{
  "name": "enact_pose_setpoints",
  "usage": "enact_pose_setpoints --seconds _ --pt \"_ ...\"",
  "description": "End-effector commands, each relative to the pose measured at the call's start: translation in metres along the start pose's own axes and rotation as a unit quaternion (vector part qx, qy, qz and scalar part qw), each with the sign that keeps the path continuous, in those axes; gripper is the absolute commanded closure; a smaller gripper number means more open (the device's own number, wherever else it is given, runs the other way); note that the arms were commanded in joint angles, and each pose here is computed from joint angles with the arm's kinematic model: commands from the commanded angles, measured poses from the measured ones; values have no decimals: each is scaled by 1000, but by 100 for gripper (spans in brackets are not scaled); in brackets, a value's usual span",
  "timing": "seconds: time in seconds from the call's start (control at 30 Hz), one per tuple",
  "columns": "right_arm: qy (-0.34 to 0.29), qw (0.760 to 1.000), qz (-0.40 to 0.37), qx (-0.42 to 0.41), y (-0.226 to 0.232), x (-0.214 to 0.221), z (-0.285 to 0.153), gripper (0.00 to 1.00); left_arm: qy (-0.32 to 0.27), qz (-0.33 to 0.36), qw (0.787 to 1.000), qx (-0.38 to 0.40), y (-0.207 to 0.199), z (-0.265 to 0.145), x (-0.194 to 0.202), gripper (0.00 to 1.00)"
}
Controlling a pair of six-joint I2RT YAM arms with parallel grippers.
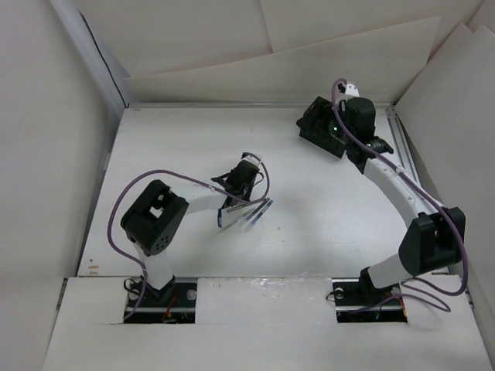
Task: Sort the stationery into containers
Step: Pick up the pen from the center of the board.
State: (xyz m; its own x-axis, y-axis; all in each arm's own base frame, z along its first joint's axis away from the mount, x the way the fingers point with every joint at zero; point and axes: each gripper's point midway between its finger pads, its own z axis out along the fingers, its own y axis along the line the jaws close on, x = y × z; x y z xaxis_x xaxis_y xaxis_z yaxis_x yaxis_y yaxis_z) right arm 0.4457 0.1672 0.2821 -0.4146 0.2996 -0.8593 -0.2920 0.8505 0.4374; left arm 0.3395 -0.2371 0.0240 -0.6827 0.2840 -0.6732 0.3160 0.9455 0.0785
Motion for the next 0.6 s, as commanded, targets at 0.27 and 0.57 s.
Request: enact_pose_setpoints --seconds 0.27,0.57 --pt "69 990 42 -119 46 65 6 24 -103 -58 991 56 -13 -47 -63 80" --pt "137 973 59 -176 76 127 16 34 -176 -83 964 178 -41 -87 -77 80"
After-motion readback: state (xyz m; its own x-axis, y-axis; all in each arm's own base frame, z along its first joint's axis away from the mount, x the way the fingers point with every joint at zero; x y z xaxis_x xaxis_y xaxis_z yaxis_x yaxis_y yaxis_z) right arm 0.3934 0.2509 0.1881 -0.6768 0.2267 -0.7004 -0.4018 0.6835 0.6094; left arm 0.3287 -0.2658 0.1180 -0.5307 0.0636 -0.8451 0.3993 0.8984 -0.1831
